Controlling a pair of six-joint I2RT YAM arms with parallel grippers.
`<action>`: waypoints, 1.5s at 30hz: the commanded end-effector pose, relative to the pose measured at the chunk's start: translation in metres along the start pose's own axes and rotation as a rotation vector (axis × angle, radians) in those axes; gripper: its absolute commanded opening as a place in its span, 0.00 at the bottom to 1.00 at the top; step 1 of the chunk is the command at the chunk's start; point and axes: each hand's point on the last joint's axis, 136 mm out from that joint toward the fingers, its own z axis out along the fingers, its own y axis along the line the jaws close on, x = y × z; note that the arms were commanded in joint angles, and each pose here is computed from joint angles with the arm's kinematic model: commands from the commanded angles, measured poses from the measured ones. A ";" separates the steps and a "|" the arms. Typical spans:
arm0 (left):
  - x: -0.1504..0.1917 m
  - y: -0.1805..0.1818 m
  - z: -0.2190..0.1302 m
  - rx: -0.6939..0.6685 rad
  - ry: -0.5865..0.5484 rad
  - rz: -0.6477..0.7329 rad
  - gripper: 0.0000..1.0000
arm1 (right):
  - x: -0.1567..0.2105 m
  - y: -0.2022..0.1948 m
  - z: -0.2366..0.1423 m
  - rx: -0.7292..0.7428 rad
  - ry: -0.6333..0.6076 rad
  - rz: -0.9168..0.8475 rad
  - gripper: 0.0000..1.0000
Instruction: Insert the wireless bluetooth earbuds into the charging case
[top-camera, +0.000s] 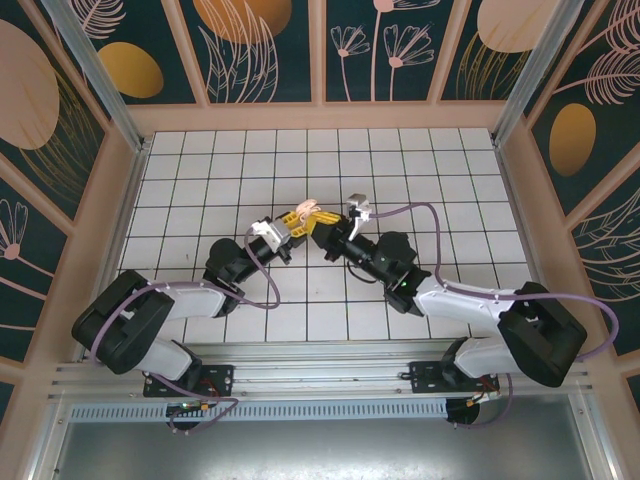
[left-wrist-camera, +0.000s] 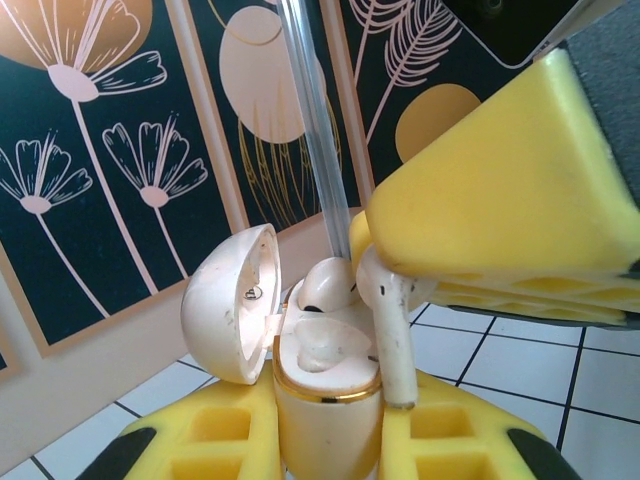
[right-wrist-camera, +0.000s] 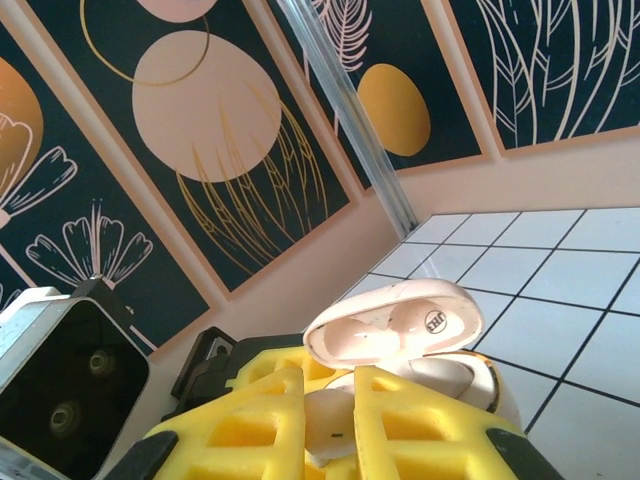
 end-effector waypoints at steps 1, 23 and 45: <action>-0.026 -0.001 0.003 0.016 -0.098 0.011 0.19 | -0.019 0.000 0.002 0.012 -0.030 -0.047 0.15; -0.024 -0.005 0.006 0.038 -0.078 0.004 0.19 | -0.034 0.009 0.016 -0.037 -0.037 -0.093 0.16; -0.037 -0.001 0.008 0.029 -0.107 -0.008 0.20 | -0.003 0.000 0.005 -0.017 0.042 -0.061 0.15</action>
